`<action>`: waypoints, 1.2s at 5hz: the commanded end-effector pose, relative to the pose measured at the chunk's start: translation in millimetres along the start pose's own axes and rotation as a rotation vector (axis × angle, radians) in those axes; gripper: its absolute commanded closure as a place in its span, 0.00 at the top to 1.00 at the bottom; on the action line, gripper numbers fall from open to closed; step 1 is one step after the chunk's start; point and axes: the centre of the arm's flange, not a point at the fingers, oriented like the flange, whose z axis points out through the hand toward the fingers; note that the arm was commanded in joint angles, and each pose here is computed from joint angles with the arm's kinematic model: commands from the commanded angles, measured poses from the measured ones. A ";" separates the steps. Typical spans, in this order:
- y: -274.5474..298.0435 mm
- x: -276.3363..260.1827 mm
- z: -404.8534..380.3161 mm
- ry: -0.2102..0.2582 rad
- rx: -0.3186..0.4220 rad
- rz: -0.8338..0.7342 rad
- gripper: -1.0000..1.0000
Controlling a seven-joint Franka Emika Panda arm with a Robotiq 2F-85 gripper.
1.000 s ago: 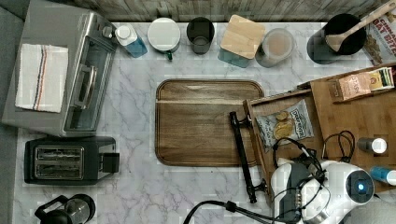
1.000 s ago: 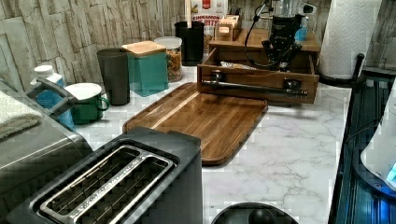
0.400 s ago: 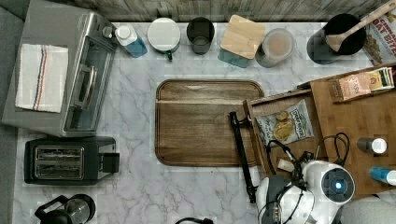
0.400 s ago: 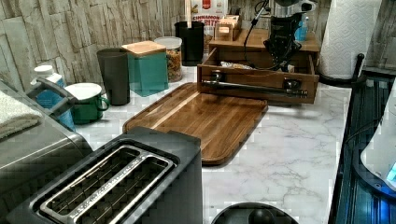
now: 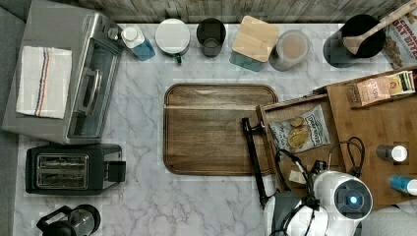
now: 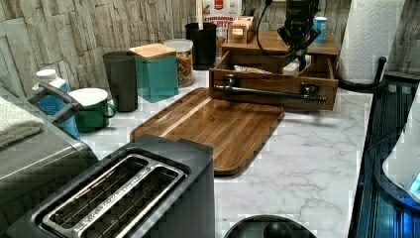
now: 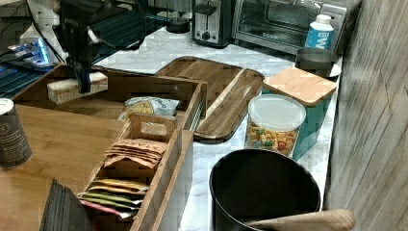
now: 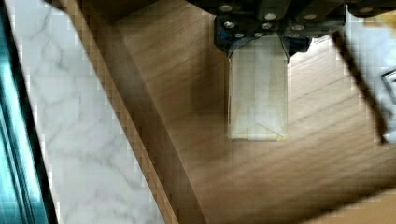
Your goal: Pick up the butter.
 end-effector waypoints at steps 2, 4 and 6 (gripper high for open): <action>0.3 -75.6 -202.0 0.075 0.270 -0.193 0.00; 0.9 -125.4 -278.2 -0.195 0.287 -0.206 0.00; -9.9 -144.9 -320.7 -0.163 0.208 -0.251 0.00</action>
